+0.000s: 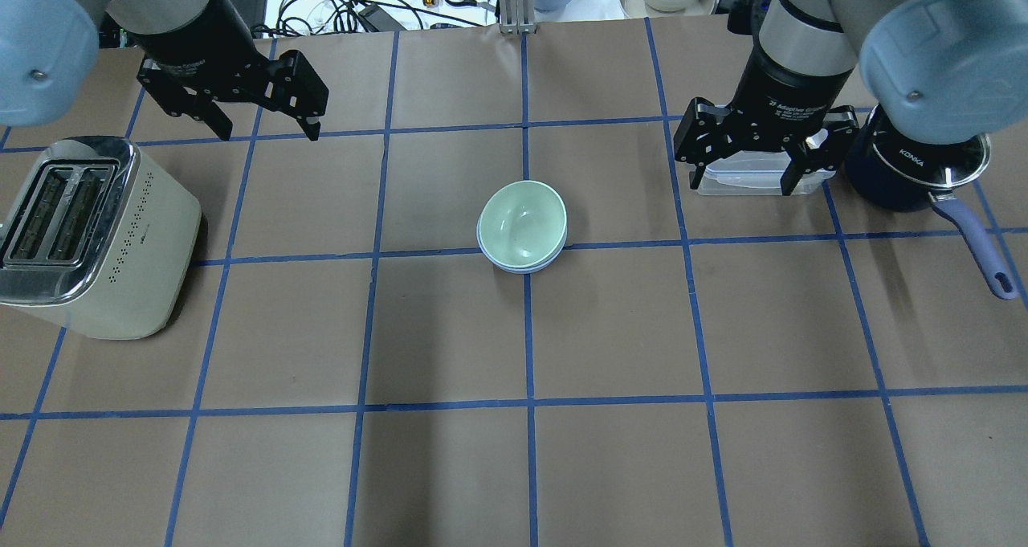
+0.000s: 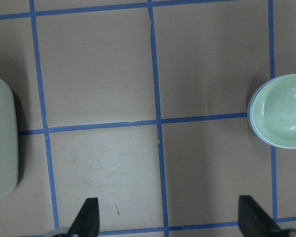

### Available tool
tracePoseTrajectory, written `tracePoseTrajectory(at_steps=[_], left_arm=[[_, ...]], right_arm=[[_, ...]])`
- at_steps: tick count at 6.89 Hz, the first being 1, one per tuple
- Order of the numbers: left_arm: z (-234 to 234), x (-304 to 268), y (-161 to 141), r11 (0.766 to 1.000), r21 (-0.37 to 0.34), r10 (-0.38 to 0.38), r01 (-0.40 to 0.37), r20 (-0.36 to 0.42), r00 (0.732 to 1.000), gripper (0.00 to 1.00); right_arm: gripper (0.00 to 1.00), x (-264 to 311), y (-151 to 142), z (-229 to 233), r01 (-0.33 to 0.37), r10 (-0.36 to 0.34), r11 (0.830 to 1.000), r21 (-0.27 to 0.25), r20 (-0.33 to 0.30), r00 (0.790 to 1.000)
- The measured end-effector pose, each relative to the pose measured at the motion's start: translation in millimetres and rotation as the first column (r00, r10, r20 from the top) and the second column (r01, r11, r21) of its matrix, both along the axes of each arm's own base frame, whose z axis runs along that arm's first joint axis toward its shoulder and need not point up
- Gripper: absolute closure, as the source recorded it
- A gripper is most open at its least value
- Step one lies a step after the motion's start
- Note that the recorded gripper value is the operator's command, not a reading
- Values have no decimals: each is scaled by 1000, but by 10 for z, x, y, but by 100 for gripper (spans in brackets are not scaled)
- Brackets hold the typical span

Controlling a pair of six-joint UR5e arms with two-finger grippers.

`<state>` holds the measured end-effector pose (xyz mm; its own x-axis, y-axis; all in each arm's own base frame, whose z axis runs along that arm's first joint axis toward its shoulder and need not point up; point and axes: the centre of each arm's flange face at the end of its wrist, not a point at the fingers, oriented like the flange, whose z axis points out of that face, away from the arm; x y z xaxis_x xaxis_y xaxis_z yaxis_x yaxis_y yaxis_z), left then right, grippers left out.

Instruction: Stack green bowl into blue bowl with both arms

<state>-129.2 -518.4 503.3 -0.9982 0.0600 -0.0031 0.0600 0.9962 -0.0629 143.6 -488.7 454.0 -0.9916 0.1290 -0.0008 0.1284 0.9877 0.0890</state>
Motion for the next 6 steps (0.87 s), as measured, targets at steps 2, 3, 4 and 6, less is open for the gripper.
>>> tracePoseTrajectory(at_steps=[2,3,4,6], left_arm=[[13,-3,6,1000,-4,0,0,0,1000,0],[12,-3,8,1000,-3,0,0,0,1000,0],[14,-3,10,1000,-3,-1,1,0,1000,0],[18,-4,11,1000,-5,-1,1,-1,1000,0]], right_arm=[[0,6,13,-8,-1,1,1000,5,-1,1000],[0,8,17,-17,-1,1,1000,7,-2,1000],[0,11,20,-23,-1,1,1000,9,-2,1000],[0,5,21,-26,-2,2,1000,9,-8,1000]])
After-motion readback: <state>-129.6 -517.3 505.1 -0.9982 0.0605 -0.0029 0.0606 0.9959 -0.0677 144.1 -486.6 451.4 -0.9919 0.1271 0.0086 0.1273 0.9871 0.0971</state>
